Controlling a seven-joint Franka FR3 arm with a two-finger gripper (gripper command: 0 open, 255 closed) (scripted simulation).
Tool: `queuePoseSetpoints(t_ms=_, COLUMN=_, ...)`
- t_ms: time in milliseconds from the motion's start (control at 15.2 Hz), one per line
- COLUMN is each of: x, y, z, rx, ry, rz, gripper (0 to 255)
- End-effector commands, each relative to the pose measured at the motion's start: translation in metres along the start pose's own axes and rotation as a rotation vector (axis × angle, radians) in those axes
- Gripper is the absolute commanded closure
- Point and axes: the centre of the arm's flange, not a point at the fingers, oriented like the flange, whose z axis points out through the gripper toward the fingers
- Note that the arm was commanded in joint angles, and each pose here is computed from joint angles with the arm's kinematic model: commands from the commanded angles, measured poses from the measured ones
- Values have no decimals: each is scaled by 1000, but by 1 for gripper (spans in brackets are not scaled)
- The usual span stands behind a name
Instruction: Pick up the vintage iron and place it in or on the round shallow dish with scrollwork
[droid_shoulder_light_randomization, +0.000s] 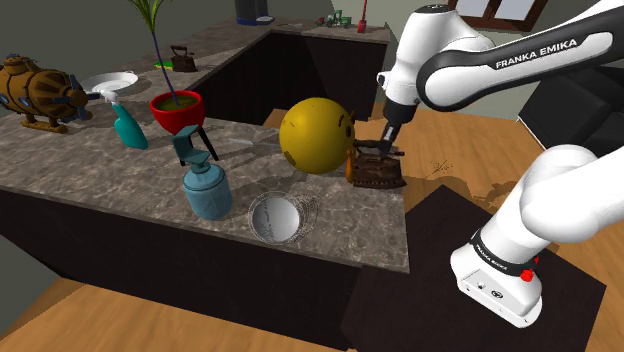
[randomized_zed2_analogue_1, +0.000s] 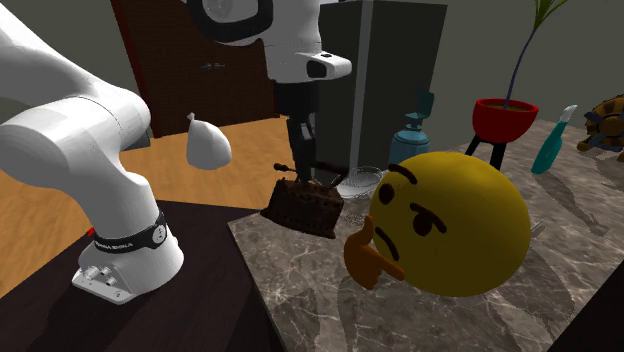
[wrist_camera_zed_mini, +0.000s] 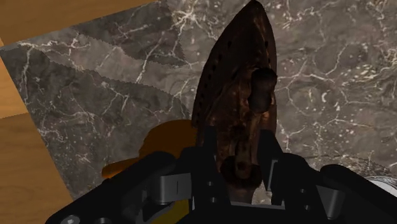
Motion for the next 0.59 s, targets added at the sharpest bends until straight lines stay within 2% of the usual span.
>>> queuePoseSetpoints(t_ms=0, x=13, y=-13, z=-7, rx=0, ry=1, rz=0, gripper=255)
queuePoseSetpoints(t_ms=528, x=87, y=-87, z=-25, rx=0, ry=1, rz=0, gripper=255)
